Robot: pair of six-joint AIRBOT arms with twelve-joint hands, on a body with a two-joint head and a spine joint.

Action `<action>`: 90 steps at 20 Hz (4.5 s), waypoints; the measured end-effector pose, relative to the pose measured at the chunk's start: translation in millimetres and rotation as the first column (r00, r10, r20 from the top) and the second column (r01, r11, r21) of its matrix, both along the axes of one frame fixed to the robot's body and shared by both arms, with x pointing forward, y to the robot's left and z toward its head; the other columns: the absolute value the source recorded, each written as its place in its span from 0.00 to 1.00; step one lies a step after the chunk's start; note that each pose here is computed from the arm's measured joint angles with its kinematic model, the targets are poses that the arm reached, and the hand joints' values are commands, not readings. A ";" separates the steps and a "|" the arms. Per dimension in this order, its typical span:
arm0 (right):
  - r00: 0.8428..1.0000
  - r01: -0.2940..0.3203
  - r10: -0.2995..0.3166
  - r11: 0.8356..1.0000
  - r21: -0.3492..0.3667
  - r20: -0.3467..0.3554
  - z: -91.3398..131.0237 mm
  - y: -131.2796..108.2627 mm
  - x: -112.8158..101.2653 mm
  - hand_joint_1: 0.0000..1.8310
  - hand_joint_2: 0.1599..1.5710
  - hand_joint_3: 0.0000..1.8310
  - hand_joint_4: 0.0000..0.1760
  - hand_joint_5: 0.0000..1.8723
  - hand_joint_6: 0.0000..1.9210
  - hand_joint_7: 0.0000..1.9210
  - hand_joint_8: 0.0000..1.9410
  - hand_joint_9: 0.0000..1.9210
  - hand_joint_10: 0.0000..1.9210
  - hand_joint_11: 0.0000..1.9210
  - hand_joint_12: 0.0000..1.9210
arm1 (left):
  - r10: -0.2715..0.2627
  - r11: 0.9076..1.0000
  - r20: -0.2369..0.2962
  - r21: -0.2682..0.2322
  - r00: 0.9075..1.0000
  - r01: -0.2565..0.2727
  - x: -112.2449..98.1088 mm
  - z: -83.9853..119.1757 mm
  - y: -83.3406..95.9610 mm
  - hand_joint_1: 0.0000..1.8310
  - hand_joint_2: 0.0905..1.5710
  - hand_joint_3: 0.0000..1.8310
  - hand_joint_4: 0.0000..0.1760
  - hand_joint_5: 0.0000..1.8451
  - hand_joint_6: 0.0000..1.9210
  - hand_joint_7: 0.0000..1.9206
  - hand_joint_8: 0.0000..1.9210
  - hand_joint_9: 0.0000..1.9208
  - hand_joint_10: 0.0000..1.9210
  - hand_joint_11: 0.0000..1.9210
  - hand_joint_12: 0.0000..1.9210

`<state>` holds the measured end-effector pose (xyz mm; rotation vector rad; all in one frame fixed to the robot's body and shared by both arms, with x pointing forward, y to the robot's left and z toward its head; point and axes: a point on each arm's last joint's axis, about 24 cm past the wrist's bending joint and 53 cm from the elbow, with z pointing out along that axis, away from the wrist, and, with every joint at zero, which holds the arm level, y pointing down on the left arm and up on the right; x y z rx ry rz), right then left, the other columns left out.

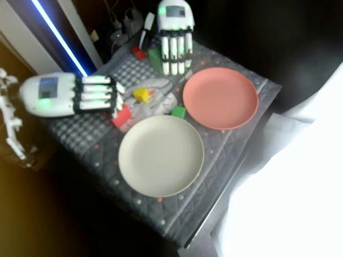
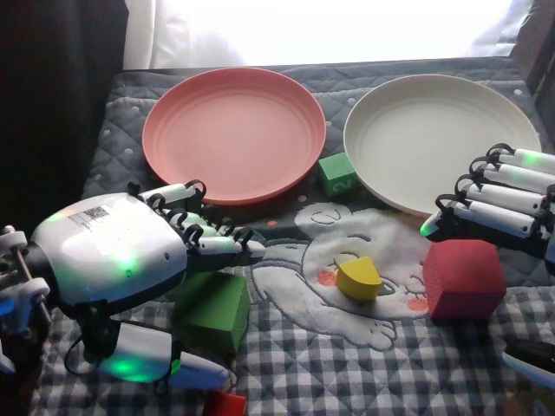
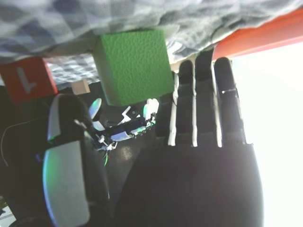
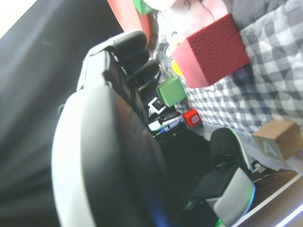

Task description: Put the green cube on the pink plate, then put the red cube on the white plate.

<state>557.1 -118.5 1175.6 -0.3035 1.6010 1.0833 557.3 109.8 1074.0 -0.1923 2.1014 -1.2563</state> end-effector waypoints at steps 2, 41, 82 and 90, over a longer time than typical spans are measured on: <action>1.000 -0.002 0.002 1.000 0.001 -0.003 -1.0 0.9 -0.4 0.42 0.32 0.43 0.00 0.00 0.50 0.05 0.54 0.00 0.60 0.00 0.79 | 0.002 1.000 -0.004 0.018 1.000 -0.002 2.0 -2.8 1.6 0.32 0.73 0.00 0.00 0.32 0.02 0.42 0.05 0.23 0.47 0.01 0.86; 1.000 -0.003 0.003 1.000 0.001 -0.017 -9.4 2.9 4.2 0.39 0.37 0.37 0.00 0.06 0.51 0.10 0.51 0.04 0.63 0.00 0.86 | 0.452 0.839 -0.154 -0.261 0.879 -0.477 195.9 25.5 36.3 0.44 0.65 0.00 0.39 0.20 0.09 0.13 0.10 0.04 0.20 0.00 0.51; 1.000 0.001 -0.003 0.998 0.057 0.026 10.2 19.4 29.7 0.67 0.72 0.00 0.00 0.52 0.51 0.43 0.70 0.35 0.81 0.20 1.00 | 0.339 0.826 0.129 -0.515 0.932 -0.229 62.2 114.1 41.4 0.24 0.69 0.00 0.77 0.06 0.00 0.11 0.04 0.00 0.52 0.00 0.91; 0.975 0.019 -0.053 0.987 0.157 0.215 81.0 6.4 53.5 0.68 0.75 0.00 0.00 0.43 0.58 0.41 0.77 0.37 0.90 0.33 1.00 | 0.336 0.817 0.157 -0.539 0.929 -0.204 54.6 125.1 42.3 0.28 0.69 0.00 0.57 0.07 0.00 0.09 0.03 0.00 0.39 0.00 0.86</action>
